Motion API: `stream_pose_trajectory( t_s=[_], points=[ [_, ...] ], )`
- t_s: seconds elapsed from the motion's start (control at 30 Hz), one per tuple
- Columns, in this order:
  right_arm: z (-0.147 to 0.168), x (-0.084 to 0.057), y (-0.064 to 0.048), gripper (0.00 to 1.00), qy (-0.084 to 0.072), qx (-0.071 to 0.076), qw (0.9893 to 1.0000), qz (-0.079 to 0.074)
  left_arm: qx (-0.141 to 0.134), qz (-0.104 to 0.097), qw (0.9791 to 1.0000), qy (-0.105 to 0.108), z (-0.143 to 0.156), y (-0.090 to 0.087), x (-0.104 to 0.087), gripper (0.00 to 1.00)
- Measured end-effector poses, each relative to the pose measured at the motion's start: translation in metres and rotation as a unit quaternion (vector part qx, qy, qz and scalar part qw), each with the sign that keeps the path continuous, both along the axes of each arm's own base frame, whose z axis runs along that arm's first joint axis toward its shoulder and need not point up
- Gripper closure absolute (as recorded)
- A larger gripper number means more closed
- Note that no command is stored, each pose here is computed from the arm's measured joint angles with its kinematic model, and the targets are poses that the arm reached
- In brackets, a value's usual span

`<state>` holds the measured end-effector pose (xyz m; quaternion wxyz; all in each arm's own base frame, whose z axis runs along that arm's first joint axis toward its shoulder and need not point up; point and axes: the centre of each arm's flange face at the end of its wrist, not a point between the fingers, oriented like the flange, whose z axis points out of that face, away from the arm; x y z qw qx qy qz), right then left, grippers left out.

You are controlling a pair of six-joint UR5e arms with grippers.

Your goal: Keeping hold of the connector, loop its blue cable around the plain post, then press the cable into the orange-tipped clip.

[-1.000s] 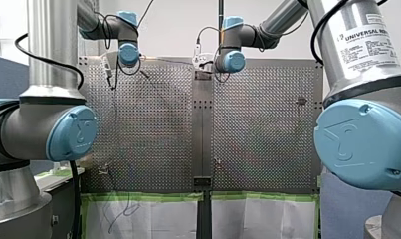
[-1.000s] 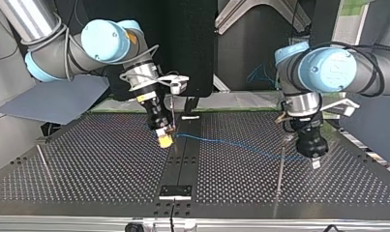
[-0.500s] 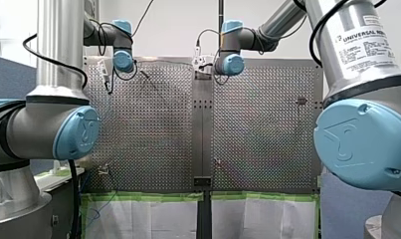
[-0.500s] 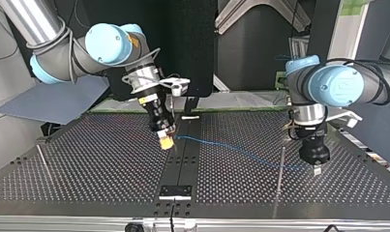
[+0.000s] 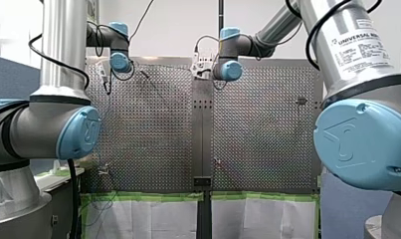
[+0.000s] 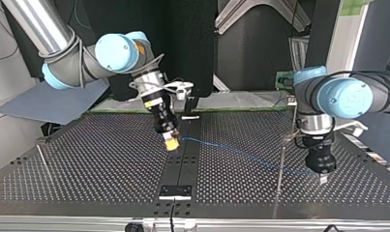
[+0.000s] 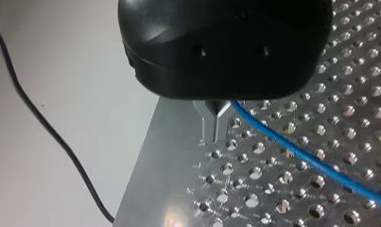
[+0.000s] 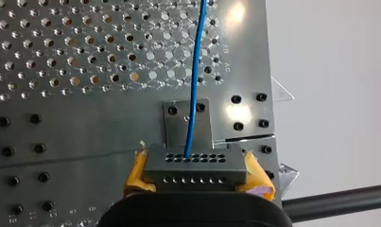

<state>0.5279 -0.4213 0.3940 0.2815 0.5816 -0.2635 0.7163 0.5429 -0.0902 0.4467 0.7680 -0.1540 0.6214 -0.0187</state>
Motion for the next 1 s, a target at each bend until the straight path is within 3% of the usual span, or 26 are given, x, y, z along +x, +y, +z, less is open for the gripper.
stream_pose_trajectory(
  t_s=[0.53,1.0],
  points=[
    [-0.011,0.004,-0.009,1.00,0.002,0.002,1.0000,-0.002,-0.003,-0.027,0.9991,0.034,-0.040,0.002,0.026,1.00],
    [-0.057,0.017,-0.015,1.00,0.025,0.026,0.9994,0.001,-0.019,-0.035,0.9985,0.037,-0.048,0.005,0.030,0.98]
  ],
)
